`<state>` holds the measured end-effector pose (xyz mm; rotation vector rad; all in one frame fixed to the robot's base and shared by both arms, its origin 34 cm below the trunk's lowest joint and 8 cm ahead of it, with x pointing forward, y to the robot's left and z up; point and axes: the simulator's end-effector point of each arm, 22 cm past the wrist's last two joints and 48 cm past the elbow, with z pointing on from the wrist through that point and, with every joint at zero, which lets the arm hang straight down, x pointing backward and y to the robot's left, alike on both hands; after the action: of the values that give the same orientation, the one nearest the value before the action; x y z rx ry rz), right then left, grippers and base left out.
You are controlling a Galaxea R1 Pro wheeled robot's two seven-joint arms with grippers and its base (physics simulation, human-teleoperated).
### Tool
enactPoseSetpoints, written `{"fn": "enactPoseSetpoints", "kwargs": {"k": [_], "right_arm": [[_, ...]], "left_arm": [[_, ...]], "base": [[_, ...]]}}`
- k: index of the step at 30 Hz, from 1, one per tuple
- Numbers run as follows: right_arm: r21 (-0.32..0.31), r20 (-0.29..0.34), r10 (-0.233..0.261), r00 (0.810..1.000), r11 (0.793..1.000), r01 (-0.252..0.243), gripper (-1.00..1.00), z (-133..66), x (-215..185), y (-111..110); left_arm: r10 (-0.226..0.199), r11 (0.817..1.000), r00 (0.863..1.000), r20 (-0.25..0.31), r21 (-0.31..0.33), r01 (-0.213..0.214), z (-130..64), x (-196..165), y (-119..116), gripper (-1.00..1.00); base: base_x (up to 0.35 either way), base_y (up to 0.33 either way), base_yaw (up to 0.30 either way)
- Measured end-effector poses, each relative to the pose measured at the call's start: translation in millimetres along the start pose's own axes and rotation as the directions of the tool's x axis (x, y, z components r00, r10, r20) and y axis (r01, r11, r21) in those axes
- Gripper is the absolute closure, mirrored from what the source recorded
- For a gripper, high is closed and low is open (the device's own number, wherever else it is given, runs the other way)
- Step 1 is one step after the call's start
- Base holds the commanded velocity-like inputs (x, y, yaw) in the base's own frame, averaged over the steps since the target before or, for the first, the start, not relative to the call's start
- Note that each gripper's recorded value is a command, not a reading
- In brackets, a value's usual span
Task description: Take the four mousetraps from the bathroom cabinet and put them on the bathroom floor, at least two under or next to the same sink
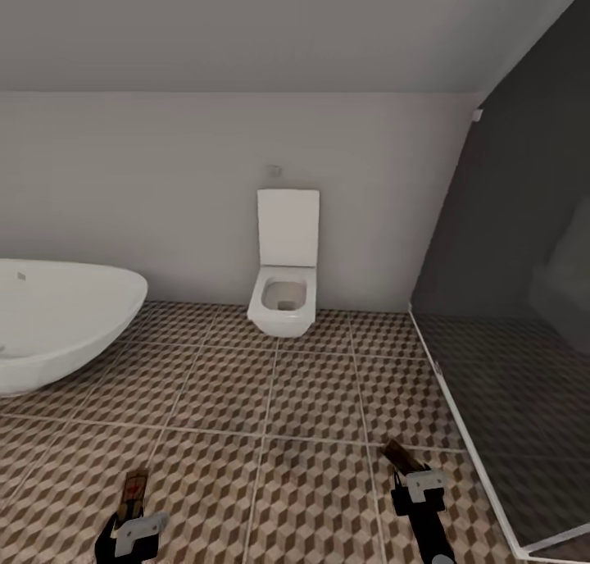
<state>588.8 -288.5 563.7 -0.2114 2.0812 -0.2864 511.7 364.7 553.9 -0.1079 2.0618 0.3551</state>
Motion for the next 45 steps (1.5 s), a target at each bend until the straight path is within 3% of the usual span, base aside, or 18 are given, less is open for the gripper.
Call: {"fn": "enactPoseSetpoints", "kwargs": {"k": [45], "right_arm": [[-0.003, -0.007, -0.003, 1.000, 1.000, 0.003, 1.00, -3.1, 4.7, 1.3]], "left_arm": [[0.001, 1.000, 1.000, -0.001, 0.003, -0.001, 0.0, 0.2, -0.7, 1.00]], "base": [[0.000, 0.000, 0.260]]}}
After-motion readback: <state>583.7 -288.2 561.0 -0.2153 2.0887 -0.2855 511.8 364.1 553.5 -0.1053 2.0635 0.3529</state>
